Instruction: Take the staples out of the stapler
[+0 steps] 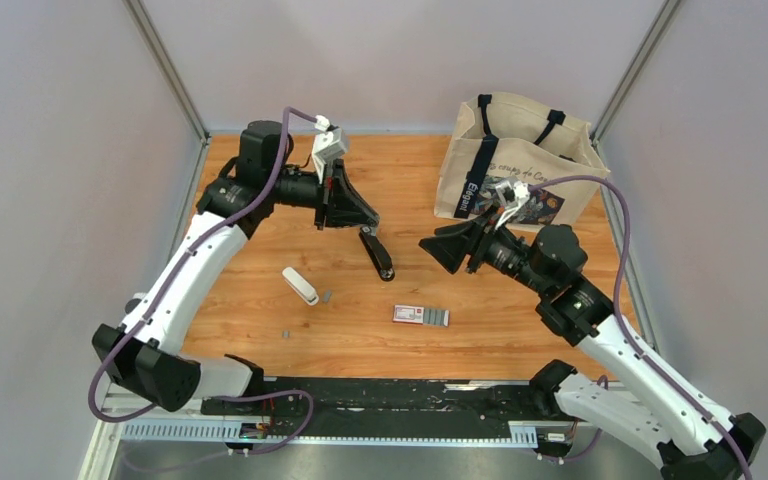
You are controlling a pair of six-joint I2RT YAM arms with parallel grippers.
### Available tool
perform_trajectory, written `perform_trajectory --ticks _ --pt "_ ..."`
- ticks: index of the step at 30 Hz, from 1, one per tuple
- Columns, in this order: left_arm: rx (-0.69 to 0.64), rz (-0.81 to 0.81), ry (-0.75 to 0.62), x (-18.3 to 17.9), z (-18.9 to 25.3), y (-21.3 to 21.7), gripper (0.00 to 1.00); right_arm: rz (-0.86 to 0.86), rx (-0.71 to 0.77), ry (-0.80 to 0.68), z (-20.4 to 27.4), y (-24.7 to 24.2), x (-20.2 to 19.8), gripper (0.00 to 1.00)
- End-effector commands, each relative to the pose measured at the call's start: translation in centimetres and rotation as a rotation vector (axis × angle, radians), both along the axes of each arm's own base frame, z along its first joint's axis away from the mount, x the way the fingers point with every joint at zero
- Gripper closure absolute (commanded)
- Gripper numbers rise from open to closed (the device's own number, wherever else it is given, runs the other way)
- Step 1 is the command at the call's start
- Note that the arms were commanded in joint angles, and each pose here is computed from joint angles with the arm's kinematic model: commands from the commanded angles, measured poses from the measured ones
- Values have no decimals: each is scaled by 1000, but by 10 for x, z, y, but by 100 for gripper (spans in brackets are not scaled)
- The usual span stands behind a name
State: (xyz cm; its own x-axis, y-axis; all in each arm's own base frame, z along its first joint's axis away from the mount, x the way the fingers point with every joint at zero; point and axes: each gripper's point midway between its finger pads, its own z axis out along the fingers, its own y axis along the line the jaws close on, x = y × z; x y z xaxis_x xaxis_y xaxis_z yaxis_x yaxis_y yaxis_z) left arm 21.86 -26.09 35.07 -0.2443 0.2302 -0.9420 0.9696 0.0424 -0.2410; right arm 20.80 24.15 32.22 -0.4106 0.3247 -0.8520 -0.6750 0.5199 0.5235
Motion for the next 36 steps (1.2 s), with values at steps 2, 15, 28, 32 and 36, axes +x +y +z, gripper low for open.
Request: perform_trajectory --ticks 2,15,28,32,36 --pt "-300 -152 290 -28 71 -14 98 276 181 -86 67 29 -34 42" --pt "-435 -141 341 -28 89 -15 98 290 188 -136 91 41 -28 43" --pt "-428 -125 355 -26 74 -21 98 314 168 -154 99 59 -18 45" --pt "-426 -125 358 -26 71 -22 98 320 174 -155 100 62 -17 46" --pt "-425 -127 357 -27 70 -22 98 323 181 -156 101 65 -16 49"
